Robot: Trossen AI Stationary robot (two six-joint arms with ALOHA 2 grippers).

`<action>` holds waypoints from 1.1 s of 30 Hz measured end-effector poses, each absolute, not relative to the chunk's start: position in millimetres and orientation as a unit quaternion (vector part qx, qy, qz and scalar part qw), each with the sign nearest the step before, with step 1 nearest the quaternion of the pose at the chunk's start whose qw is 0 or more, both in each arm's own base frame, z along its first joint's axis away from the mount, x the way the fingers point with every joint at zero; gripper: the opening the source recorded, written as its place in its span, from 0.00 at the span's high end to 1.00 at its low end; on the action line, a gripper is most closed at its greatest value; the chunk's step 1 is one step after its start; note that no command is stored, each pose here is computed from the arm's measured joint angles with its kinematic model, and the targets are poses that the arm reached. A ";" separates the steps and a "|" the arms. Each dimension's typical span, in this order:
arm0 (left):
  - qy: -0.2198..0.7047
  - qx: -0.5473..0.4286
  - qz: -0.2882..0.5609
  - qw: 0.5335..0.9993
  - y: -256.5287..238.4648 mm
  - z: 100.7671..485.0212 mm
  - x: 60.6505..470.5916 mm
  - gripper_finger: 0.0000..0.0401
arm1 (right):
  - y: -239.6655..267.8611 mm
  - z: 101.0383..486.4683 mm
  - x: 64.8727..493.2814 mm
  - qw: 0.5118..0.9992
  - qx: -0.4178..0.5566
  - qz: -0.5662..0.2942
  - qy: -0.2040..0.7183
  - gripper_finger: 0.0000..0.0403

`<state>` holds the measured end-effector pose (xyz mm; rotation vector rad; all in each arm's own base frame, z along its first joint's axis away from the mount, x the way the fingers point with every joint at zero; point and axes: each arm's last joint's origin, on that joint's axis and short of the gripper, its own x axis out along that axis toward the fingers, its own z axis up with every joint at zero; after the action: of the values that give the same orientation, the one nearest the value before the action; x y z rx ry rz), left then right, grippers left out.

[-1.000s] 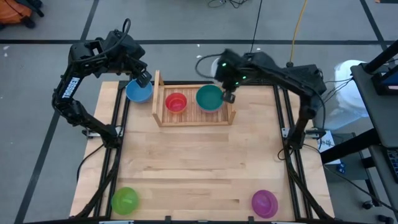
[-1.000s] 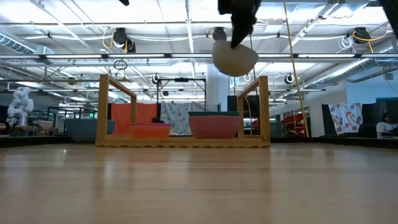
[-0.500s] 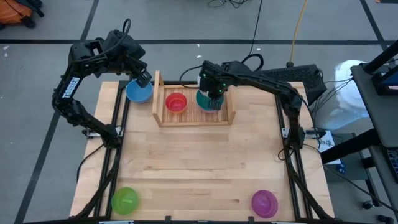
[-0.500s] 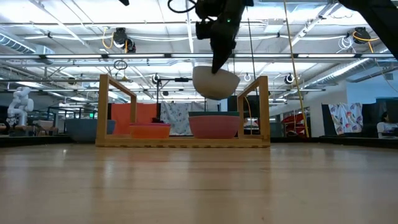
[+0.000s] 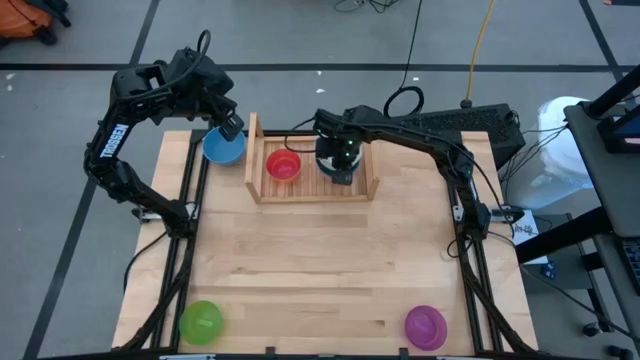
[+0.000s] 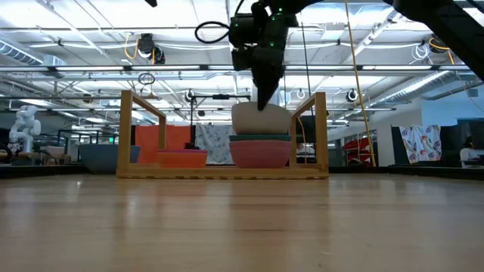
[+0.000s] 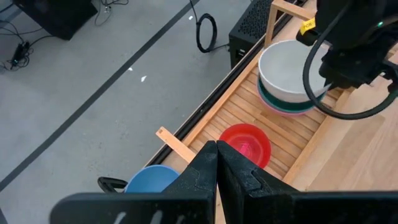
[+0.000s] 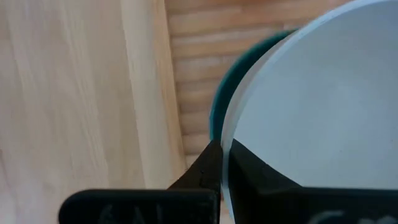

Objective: Place and stack bowls onto a shelf
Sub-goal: Stack the white bowl onto the blue bowl

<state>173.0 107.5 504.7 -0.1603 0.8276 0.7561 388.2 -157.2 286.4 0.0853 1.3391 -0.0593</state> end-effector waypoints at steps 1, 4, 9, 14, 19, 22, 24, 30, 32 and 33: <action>0.392 -0.076 0.358 0.844 107.5 504.7 173.0 0.98 | -157.7 284.6 387.4 0.778 0.037 -0.032 0.626 1.00; 0.392 -0.076 0.358 0.844 107.5 504.7 173.0 0.98 | -162.6 278.2 383.7 0.766 0.037 -0.041 0.640 1.00; 0.392 -0.076 0.358 0.844 107.5 504.7 173.0 0.98 | -165.9 257.0 381.4 0.755 0.033 -0.031 0.654 1.00; 0.392 -0.075 0.358 0.844 107.5 504.7 173.0 0.98 | -160.9 248.3 385.1 0.770 0.041 0.016 0.636 1.00; 0.393 -0.074 0.357 0.844 107.5 504.7 173.0 0.98 | -157.7 250.5 391.0 0.791 0.034 0.034 0.610 1.00; 0.393 -0.074 0.357 0.844 107.5 504.7 173.0 0.98 | -158.1 250.6 390.9 0.792 0.032 0.035 0.609 1.00; 0.393 -0.074 0.357 0.844 107.5 504.7 173.0 0.98 | -160.0 250.5 389.2 0.789 0.033 0.035 0.612 1.00; 0.393 -0.073 0.357 0.844 107.5 504.7 173.0 0.98 | -167.3 250.5 387.0 0.789 0.032 0.018 0.613 0.99; 0.393 -0.073 0.357 0.844 107.5 504.7 173.0 0.98 | -169.4 250.2 385.6 0.784 0.023 0.004 0.621 0.97; 0.393 -0.073 0.357 0.844 107.5 504.7 173.0 0.98 | -170.0 250.0 384.8 0.781 0.021 0.000 0.624 0.96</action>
<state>173.0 107.5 504.7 -0.1533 0.8305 0.7527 384.8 -170.0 250.0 0.0461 1.3487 -0.0010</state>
